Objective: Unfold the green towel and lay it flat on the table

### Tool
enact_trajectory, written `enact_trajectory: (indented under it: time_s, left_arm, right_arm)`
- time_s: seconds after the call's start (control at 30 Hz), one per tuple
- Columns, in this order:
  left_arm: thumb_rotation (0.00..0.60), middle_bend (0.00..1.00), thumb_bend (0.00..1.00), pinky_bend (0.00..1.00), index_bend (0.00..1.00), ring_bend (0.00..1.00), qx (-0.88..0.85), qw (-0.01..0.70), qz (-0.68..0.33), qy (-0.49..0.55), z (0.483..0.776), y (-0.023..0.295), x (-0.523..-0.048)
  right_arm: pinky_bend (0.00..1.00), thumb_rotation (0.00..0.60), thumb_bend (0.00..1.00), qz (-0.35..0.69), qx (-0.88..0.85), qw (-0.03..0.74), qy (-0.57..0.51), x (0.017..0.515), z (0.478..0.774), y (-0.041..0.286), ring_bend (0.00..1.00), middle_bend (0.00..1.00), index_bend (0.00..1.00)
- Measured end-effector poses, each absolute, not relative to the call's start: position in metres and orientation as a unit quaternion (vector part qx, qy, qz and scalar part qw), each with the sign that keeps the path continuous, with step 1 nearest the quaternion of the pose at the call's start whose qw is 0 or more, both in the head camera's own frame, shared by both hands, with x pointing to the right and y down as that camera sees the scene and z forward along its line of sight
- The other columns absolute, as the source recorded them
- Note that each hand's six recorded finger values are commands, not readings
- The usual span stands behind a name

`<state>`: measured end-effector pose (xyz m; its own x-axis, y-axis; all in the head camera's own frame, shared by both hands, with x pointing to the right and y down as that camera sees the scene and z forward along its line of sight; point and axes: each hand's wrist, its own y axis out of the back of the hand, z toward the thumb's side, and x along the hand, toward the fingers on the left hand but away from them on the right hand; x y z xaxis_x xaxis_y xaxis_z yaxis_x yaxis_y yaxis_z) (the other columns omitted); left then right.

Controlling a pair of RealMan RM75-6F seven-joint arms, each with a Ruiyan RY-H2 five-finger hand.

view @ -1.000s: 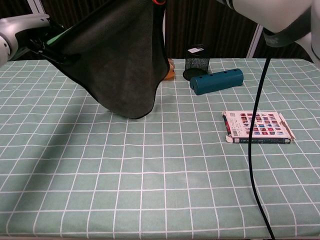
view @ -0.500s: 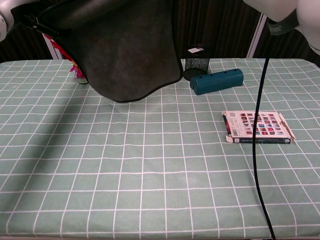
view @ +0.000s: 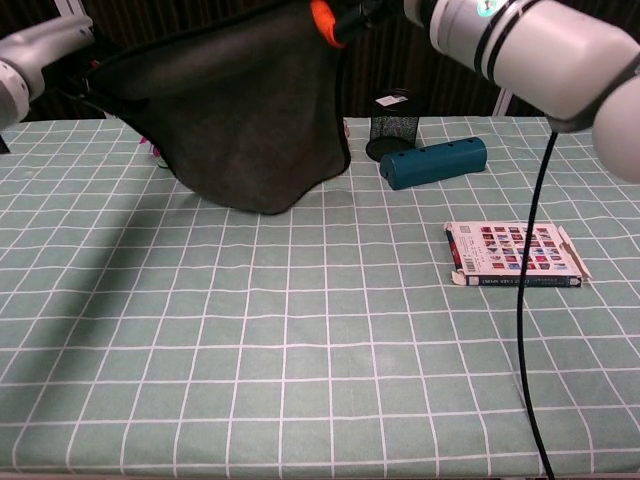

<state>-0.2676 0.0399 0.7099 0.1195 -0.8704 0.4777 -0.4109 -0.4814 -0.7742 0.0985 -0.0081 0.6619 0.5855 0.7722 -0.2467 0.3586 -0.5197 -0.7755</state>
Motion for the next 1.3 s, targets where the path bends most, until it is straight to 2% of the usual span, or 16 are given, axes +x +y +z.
enact_trajectory:
  time_s: [0.13,0.27,0.7,1.0,1.07,1.13,1.3]
  left_arm:
    - [0.600,0.46,0.41,0.29,0.77,0.30,-0.728,0.252,-0.493,0.404,0.720,0.072,-0.259]
    - [0.600,0.46,0.40,0.30,0.77,0.30,-0.741,0.262,-0.493,0.373,0.721,0.099,-0.252]
    - [0.600,0.46,0.39,0.30,0.76,0.30,-0.778,0.255,-0.478,0.319,0.706,0.150,-0.231]
    - [0.600,0.45,0.38,0.30,0.72,0.30,-0.796,0.246,-0.484,0.269,0.713,0.180,-0.219]
    - [0.600,0.43,0.37,0.30,0.69,0.30,-0.796,0.246,-0.486,0.263,0.715,0.184,-0.219]
    - [0.600,0.41,0.33,0.29,0.62,0.30,-0.797,0.247,-0.489,0.255,0.716,0.187,-0.219]
    - [0.600,0.35,0.22,0.29,0.40,0.30,-0.800,0.243,-0.497,0.232,0.717,0.195,-0.217]
  right_arm:
    - [0.00,0.563,0.45,0.305,-0.835,0.338,-0.307,0.114,0.685,0.021,0.00,0.23,0.67]
    - [0.00,0.562,0.44,0.309,-0.842,0.336,-0.286,0.127,0.694,0.043,0.00,0.23,0.67]
    - [0.00,0.564,0.44,0.315,-0.854,0.329,-0.250,0.158,0.695,0.096,0.00,0.23,0.65]
    - [0.00,0.538,0.42,0.325,-0.853,0.344,-0.221,0.173,0.704,0.127,0.00,0.22,0.60]
    - [0.00,0.521,0.39,0.328,-0.852,0.346,-0.215,0.174,0.707,0.132,0.00,0.20,0.57]
    - [0.00,0.499,0.34,0.331,-0.852,0.348,-0.206,0.176,0.711,0.139,0.00,0.19,0.51]
    - [0.00,0.378,0.07,0.340,-0.851,0.353,-0.190,0.181,0.717,0.153,0.00,0.13,0.31]
